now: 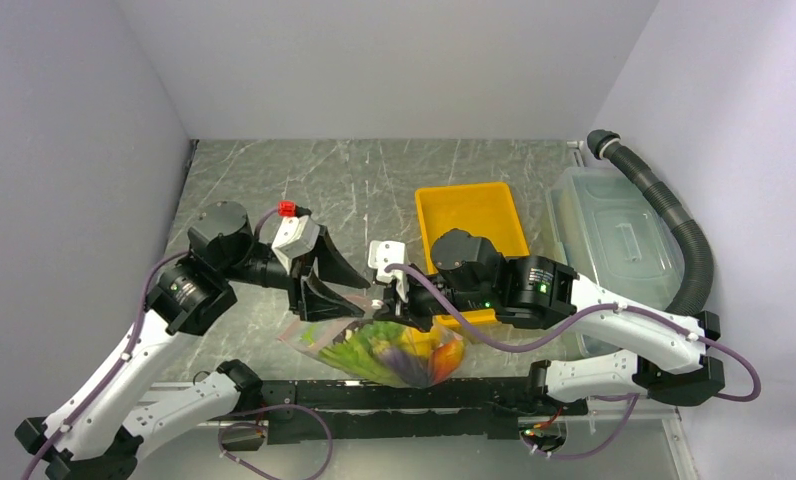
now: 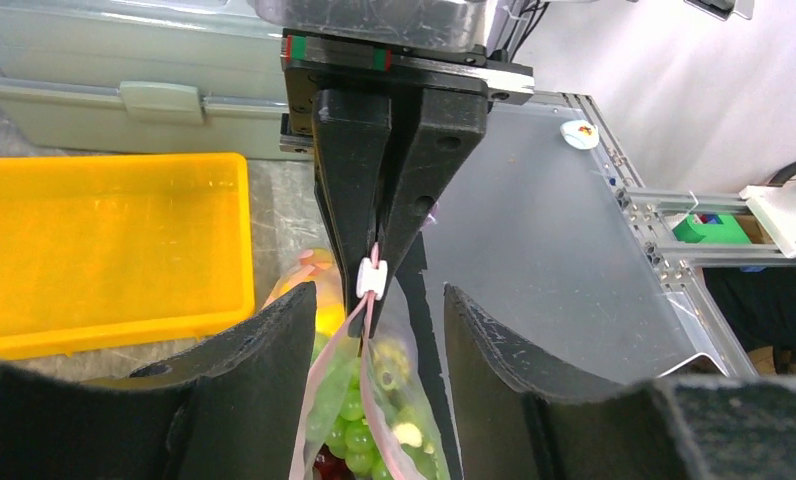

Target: Place the food in the zip-top bag and seal the zipper

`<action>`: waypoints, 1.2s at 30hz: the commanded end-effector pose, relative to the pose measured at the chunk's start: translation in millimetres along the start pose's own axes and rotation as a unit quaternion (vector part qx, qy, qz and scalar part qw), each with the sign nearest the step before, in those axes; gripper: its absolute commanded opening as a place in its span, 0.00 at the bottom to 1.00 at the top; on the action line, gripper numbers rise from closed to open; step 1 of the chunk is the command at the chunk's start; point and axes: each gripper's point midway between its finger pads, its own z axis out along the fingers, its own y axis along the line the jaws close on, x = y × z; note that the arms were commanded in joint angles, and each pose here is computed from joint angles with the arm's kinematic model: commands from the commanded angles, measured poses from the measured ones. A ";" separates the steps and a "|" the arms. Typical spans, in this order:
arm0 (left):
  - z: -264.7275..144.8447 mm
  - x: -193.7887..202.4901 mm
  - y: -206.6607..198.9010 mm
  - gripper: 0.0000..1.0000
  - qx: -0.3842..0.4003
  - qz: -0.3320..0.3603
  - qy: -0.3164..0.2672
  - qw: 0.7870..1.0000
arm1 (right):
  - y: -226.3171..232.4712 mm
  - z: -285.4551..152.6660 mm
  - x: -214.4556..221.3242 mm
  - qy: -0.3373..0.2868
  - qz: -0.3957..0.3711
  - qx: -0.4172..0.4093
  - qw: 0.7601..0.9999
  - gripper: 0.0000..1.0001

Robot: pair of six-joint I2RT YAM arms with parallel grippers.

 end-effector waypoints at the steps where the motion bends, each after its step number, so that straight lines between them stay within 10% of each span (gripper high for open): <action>1: 5.4 -8.9 4.7 0.55 0.003 0.002 -0.020 1.000 | -4.7 -17.3 -52.4 -0.084 -0.003 0.020 0.996 0.00; 36: 15.3 9.9 13.0 0.34 0.027 -0.035 -0.008 0.999 | -25.5 -12.2 -56.0 -0.088 0.032 0.067 0.993 0.00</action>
